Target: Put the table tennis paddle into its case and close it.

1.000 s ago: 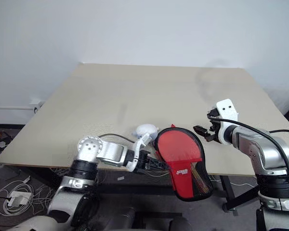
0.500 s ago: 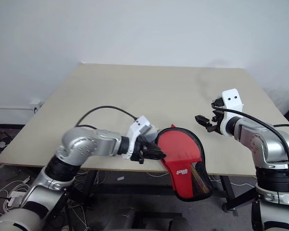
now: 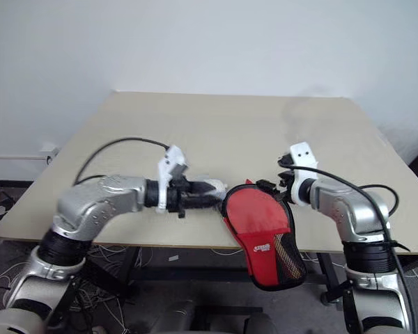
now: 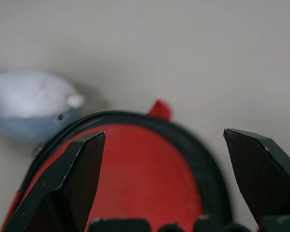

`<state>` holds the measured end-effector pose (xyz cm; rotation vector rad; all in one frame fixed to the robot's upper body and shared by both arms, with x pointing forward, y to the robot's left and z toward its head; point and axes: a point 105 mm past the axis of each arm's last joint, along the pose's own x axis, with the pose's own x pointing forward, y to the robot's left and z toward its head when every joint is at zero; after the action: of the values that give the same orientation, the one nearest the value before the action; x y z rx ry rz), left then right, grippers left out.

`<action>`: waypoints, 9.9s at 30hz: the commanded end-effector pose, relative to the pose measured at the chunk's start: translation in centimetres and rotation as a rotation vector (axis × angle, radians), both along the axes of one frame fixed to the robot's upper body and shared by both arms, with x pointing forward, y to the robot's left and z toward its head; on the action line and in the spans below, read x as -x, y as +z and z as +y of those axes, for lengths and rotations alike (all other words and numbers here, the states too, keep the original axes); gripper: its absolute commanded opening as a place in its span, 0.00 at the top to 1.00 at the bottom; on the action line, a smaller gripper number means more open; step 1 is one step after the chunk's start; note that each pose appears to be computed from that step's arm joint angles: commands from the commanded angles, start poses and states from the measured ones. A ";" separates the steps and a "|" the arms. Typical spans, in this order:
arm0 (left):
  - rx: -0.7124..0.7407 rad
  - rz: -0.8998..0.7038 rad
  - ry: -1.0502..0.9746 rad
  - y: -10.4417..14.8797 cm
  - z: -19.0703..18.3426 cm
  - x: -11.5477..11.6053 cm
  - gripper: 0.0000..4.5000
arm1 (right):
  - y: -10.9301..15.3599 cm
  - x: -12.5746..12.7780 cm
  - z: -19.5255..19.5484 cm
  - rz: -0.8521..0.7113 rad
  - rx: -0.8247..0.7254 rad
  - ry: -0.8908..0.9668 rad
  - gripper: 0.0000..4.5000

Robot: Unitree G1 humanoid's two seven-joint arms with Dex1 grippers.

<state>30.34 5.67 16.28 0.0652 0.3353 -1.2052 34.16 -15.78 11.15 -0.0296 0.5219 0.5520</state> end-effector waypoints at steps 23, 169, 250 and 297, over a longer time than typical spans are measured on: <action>-0.094 0.042 0.145 -5.3 1.3 -7.0 0.16 | -6.2 1.7 3.6 0.052 -0.021 -0.067 0.50; -0.247 -0.049 -0.099 -14.2 -12.8 -1.8 0.25 | 0.9 -3.7 0.0 -0.155 -0.086 -0.266 0.00; -0.422 0.059 -0.090 -14.8 -10.4 -1.9 0.25 | 0.9 -2.7 -10.3 -0.195 0.136 -0.675 0.94; -0.405 0.070 -0.138 -14.8 -12.2 -2.4 0.25 | -4.5 19.9 -15.0 0.053 0.324 -0.197 0.95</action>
<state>33.28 -8.23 4.62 0.3723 0.5016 -1.2958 14.67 -29.58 6.44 -0.2294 0.6470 0.3297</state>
